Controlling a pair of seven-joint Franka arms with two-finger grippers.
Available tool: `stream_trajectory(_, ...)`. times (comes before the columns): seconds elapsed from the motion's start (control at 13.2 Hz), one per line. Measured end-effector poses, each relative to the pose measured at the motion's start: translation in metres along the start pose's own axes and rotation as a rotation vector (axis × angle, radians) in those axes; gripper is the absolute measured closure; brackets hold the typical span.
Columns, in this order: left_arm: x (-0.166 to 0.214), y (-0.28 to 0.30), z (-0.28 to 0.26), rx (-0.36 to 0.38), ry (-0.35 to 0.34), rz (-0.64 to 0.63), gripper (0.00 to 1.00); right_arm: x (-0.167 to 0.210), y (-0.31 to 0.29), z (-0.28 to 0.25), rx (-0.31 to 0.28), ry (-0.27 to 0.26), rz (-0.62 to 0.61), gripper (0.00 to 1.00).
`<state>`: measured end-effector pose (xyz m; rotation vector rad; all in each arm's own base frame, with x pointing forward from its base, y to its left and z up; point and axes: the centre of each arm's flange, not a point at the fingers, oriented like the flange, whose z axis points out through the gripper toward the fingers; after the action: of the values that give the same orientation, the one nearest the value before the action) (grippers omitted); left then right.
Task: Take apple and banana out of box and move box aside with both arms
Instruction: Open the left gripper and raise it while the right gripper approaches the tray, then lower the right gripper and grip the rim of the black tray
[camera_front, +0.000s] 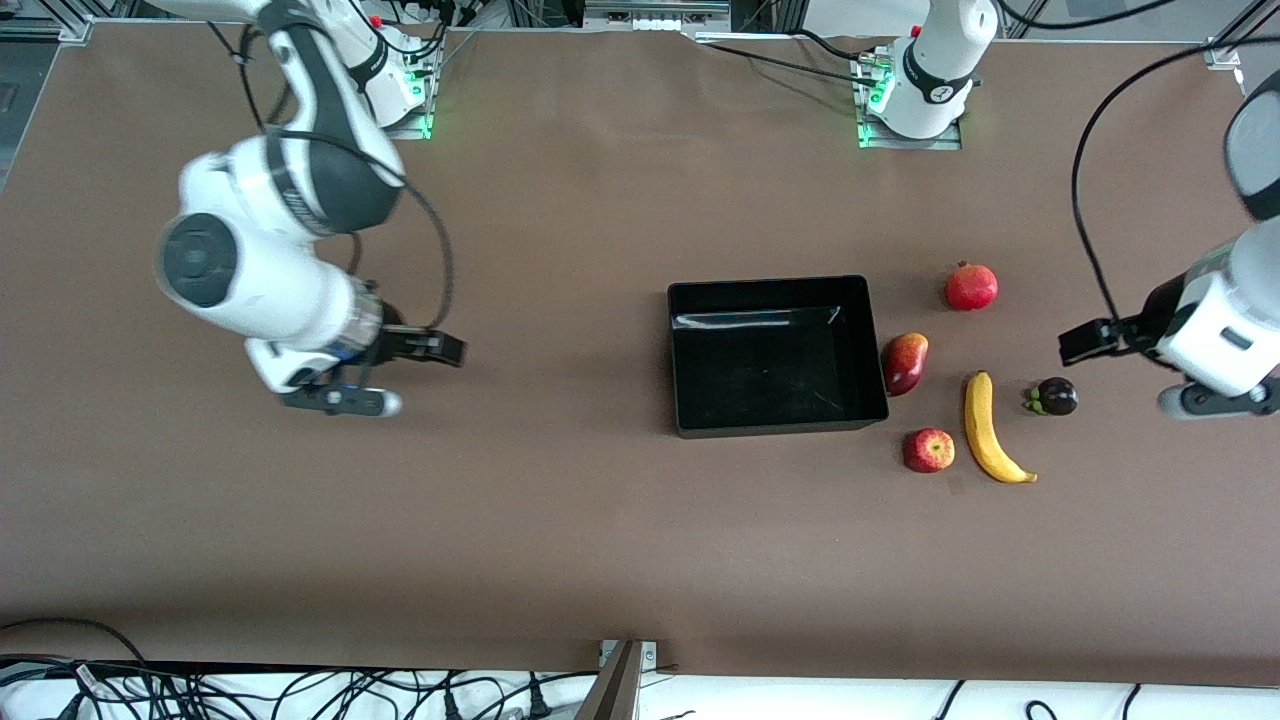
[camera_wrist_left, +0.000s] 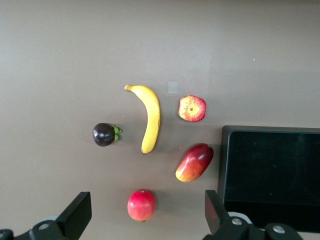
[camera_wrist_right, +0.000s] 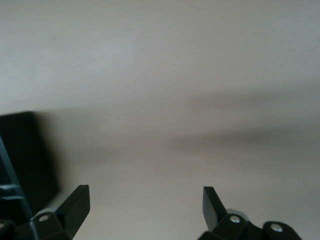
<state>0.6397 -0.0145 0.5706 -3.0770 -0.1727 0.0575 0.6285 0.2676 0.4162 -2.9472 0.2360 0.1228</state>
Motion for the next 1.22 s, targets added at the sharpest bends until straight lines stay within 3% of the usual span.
stream_trajectory(0.38,-0.050,-0.009,-0.082,-0.020,0.091,-0.001,0.00,-0.059,-0.126,0.063,0.118,0.097,0.110,0.00)
stream_trajectory(0.53,-0.061,-0.010,-0.094,-0.030,0.104,0.001,0.00,-0.084,-0.157,0.089,0.104,0.120,0.042,0.00)
stream_trajectory(0.91,-0.064,-0.001,-0.085,-0.036,0.080,0.083,0.00,-0.138,-0.204,0.162,0.006,0.177,-0.125,0.00)
stream_trajectory(1.22,-0.063,0.002,-0.070,-0.040,0.049,0.131,0.00,-0.154,-0.219,0.190,0.029,0.218,-0.151,0.00)
